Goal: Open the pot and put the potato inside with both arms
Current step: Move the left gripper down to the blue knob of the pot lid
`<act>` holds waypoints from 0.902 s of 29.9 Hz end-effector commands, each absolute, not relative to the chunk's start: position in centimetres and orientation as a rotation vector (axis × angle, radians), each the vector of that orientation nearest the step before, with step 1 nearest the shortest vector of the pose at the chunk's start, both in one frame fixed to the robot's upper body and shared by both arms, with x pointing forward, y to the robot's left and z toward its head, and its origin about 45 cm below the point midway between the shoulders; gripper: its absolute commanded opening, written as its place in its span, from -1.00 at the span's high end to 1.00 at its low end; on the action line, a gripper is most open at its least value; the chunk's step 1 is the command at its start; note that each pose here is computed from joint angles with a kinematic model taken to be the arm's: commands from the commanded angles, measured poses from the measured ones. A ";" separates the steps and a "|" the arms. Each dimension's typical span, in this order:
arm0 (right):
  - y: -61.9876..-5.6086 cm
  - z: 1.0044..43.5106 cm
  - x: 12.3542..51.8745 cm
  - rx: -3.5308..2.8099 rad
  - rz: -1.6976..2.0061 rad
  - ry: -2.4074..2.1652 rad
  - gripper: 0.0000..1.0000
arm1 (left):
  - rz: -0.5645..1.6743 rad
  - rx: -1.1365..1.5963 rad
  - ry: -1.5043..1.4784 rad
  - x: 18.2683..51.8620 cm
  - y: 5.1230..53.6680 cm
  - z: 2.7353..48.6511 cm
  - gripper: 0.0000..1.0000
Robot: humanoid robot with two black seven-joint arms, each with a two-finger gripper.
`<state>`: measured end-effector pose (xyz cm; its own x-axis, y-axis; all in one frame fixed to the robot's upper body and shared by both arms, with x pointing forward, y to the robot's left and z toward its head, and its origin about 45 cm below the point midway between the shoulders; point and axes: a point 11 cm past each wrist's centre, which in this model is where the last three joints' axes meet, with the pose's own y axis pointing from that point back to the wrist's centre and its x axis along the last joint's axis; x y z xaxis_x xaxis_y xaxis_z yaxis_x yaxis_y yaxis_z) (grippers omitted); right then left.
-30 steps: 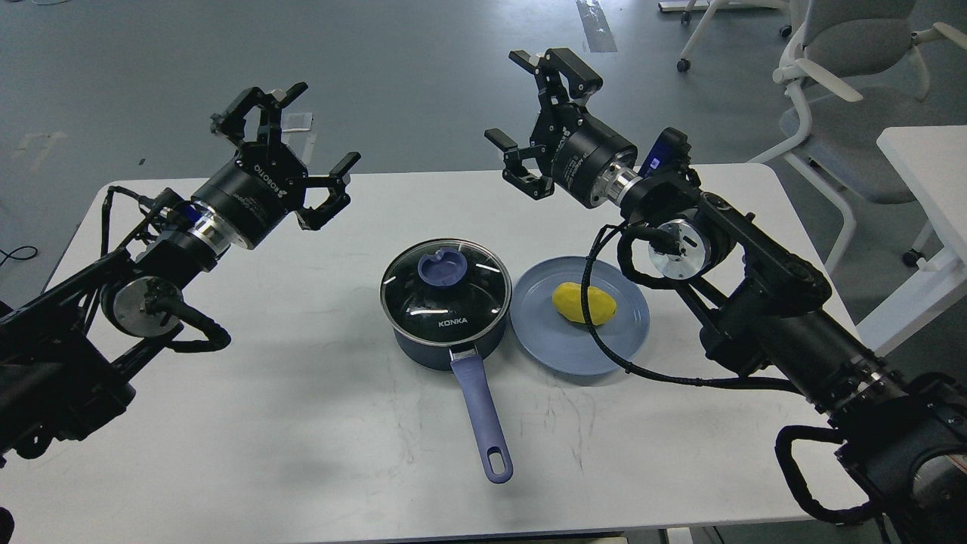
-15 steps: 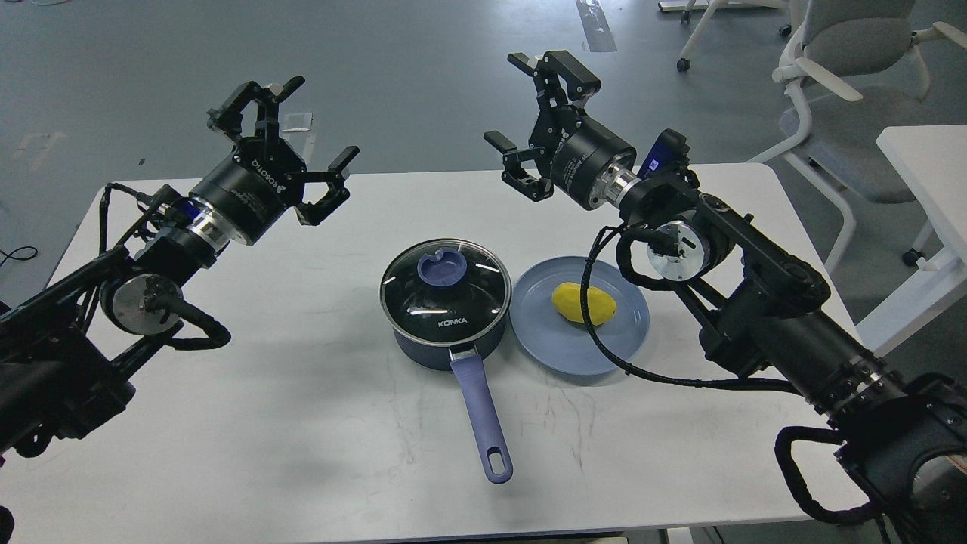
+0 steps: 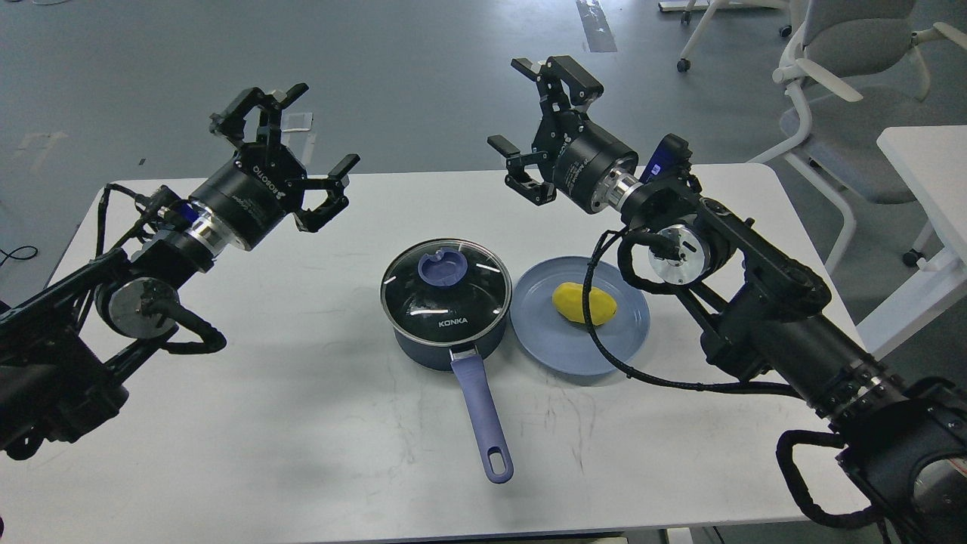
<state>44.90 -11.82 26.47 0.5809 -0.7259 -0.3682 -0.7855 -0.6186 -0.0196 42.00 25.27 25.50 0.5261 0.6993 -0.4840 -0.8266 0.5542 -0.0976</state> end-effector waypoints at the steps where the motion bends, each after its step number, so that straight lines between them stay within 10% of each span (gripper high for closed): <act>1: -12.3 26.5 45.0 -2.621 0.485 1.285 -1.00 | 0.956 -0.149 0.199 42.0 24.1 25.8 -0.97; 13: -17.6 26.3 45.9 -2.517 0.481 1.423 -1.00 | 0.801 0.197 -0.724 38.7 18.7 29.9 -0.97; 27: -22.4 25.8 46.2 -2.383 0.497 1.576 -1.00 | 0.441 0.584 -1.377 37.3 16.8 20.8 -0.96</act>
